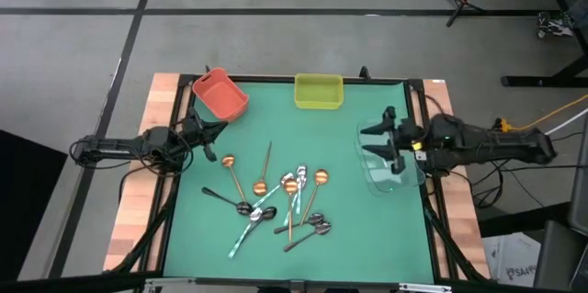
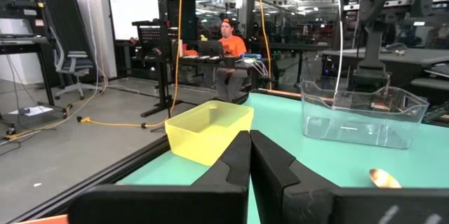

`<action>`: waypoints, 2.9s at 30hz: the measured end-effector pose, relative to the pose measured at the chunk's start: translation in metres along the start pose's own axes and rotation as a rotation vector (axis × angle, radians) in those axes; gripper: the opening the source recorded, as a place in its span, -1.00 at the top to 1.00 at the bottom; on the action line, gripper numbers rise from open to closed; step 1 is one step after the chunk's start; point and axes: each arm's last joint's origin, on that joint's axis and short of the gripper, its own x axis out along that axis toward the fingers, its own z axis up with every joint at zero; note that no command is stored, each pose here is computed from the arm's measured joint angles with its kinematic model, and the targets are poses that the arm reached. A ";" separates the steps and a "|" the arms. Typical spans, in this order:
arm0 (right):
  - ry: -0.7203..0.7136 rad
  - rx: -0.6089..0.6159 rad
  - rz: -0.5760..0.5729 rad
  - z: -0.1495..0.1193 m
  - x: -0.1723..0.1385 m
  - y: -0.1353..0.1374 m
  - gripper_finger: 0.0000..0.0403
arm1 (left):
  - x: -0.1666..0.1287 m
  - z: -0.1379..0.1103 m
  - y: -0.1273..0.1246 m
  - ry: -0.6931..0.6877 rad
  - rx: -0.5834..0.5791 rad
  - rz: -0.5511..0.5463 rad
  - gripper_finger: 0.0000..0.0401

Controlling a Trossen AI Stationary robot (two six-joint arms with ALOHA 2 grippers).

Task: Sort silverware by color (type)
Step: Put the gold spoon into the yellow bin

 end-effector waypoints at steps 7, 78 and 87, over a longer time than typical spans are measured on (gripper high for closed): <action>0.134 -0.112 0.013 0.017 0.039 -0.001 0.00 | 0.000 0.000 0.000 0.000 0.000 0.000 1.00; 0.867 -0.422 0.435 -0.165 0.167 0.017 0.11 | 0.000 0.000 0.000 0.000 -0.001 0.000 1.00; 0.907 -0.410 0.453 -0.177 0.167 0.017 0.11 | 0.000 0.000 0.000 0.000 -0.001 0.000 1.00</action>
